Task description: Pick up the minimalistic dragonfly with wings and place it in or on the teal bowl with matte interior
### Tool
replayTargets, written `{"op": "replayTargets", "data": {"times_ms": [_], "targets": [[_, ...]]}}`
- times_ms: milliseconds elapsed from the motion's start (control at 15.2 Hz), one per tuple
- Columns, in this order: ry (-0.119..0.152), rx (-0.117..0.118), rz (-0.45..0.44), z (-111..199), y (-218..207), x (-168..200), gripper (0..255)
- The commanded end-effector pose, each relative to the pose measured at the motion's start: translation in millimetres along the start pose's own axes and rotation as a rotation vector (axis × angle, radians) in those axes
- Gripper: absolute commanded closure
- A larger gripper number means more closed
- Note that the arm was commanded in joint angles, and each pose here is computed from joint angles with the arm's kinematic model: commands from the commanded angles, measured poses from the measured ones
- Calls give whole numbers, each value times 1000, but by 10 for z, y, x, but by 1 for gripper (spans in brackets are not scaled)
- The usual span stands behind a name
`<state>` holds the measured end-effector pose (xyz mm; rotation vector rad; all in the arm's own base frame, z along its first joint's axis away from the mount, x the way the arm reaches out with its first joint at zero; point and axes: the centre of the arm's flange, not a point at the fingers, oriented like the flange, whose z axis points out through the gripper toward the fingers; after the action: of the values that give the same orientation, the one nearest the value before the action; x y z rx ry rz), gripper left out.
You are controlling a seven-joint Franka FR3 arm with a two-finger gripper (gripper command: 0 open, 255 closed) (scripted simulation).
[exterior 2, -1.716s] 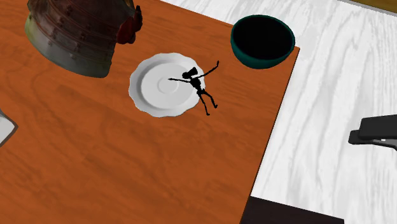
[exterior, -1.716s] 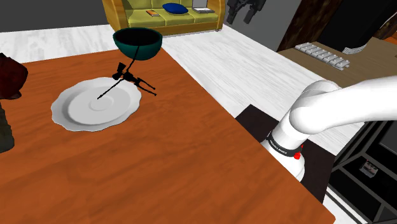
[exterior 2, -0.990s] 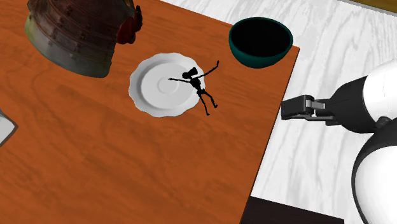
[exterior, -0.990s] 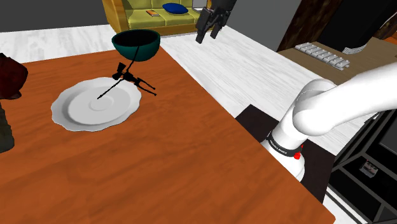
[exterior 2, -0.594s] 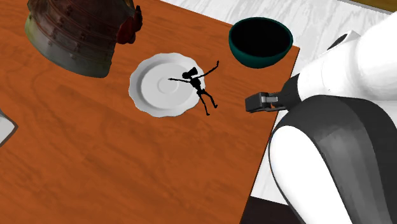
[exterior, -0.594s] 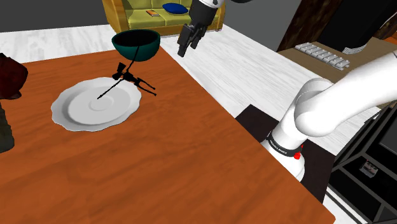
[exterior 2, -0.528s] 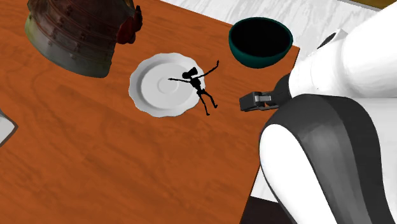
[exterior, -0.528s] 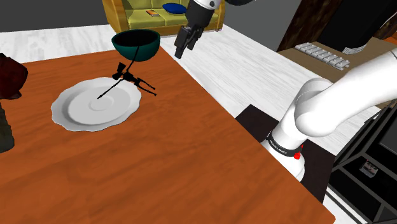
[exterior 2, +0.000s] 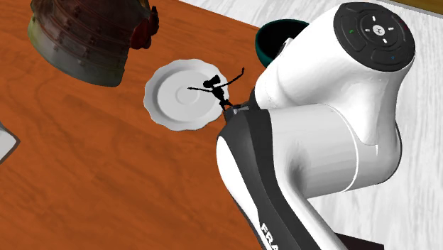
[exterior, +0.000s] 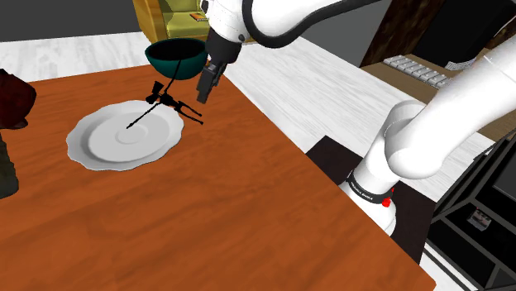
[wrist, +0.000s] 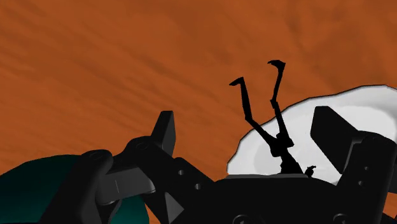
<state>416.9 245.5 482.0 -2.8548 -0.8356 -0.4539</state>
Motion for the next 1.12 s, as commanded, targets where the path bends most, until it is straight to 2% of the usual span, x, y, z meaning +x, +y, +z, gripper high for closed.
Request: {"op": "replayTargets", "data": {"times_ms": [0,66,594,1056], "targets": [[8,13,-61,180,-149,63,0],[10,19,-89,260,-227,98,0],[10,19,-89,660,-235,102,0],[10,19,-89,659,-234,102,0]]}}
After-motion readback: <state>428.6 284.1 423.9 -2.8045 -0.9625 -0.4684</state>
